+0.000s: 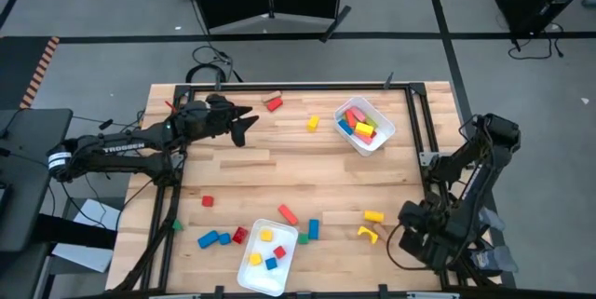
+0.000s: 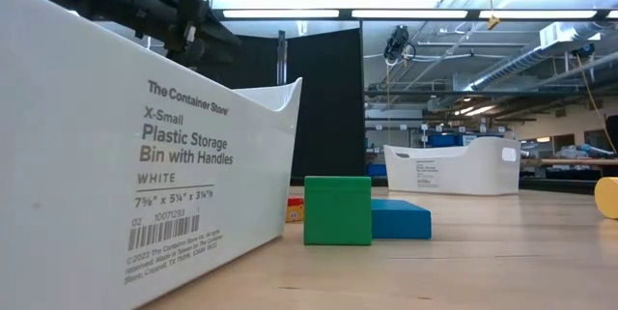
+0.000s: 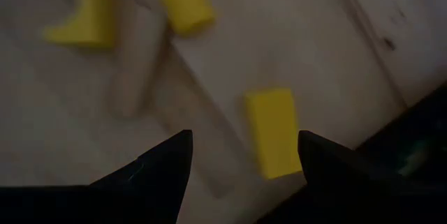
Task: Sort blocks by size
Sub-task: Put the yellow rectangle block into the top white bin
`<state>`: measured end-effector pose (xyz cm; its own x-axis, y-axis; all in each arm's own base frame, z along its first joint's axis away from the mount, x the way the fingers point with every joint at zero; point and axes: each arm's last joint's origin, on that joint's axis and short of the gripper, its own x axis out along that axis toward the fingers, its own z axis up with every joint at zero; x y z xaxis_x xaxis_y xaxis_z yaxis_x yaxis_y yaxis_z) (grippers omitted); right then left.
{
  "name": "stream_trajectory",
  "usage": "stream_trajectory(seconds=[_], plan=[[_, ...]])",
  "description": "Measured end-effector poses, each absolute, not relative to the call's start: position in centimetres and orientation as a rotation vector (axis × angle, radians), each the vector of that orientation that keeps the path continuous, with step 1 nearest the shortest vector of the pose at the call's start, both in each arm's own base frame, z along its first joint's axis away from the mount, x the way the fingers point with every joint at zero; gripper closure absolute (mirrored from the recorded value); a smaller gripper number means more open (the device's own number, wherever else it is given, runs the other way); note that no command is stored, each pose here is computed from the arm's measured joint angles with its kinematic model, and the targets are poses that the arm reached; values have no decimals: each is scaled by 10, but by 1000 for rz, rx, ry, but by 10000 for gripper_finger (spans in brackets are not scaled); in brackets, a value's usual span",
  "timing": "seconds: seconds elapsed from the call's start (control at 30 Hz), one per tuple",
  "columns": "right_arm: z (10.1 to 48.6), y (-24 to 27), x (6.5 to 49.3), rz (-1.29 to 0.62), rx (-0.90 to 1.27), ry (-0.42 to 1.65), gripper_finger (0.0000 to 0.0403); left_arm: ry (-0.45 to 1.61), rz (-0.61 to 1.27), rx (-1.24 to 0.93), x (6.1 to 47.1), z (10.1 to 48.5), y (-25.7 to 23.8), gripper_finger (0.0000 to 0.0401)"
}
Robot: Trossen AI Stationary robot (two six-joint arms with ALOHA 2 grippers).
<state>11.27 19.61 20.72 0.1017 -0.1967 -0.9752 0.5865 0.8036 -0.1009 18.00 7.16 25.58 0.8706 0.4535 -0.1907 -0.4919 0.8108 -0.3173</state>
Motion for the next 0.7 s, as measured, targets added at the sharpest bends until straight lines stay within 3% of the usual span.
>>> stream_trajectory(seconds=[0.5, 0.7], plan=[[163, 157, 93, -574, 384, 1435, 133, 113, 478, -366, 182, 256, 66, 172], [146, 154, 96, -476, 434, 1472, 133, 115, 478, -366, 182, 256, 66, 172]])
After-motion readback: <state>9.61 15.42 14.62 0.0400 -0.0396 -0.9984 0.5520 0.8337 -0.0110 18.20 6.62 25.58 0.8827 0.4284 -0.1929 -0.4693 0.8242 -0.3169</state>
